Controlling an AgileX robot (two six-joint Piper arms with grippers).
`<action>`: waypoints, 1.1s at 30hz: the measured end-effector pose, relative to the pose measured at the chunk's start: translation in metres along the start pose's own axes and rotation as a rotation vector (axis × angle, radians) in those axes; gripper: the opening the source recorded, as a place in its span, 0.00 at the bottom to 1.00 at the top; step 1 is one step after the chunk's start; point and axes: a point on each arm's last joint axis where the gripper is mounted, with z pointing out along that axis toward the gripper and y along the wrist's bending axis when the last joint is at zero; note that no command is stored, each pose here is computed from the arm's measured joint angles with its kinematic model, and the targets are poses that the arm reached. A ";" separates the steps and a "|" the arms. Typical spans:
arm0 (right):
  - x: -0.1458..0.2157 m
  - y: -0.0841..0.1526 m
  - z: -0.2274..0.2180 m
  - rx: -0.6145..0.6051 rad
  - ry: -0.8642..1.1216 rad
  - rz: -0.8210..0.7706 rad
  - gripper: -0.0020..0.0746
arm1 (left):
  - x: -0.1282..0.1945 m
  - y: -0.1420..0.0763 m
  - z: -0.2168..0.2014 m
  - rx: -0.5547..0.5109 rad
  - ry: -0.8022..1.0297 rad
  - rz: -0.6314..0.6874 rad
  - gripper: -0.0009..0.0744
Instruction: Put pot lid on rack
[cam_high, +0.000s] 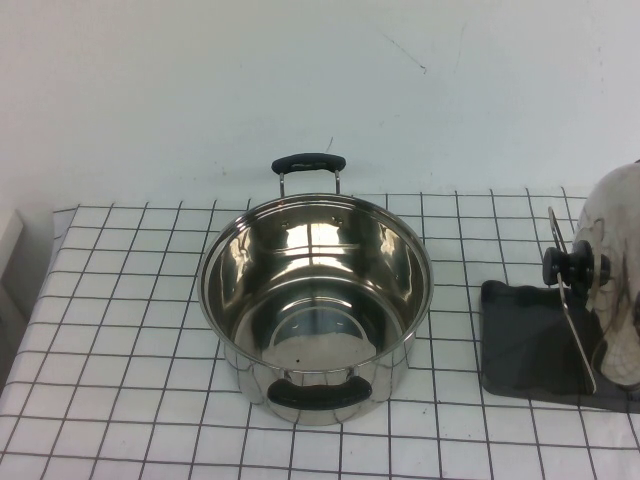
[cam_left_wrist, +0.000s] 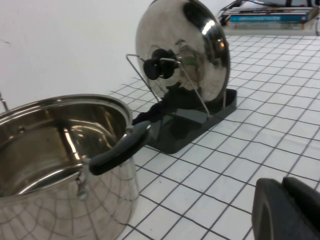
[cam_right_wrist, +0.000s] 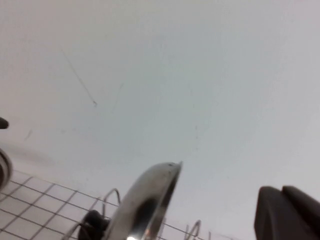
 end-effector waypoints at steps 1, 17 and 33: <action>0.004 -0.001 -0.002 0.023 -0.001 -0.007 0.02 | 0.000 -0.001 0.000 0.011 0.001 0.001 0.01; 0.067 -0.007 -0.020 0.288 0.052 0.140 0.02 | 0.001 -0.006 0.000 0.059 0.009 -0.009 0.01; 0.101 0.018 -0.032 0.078 0.435 0.201 0.02 | 0.001 -0.006 0.000 0.059 0.009 -0.014 0.01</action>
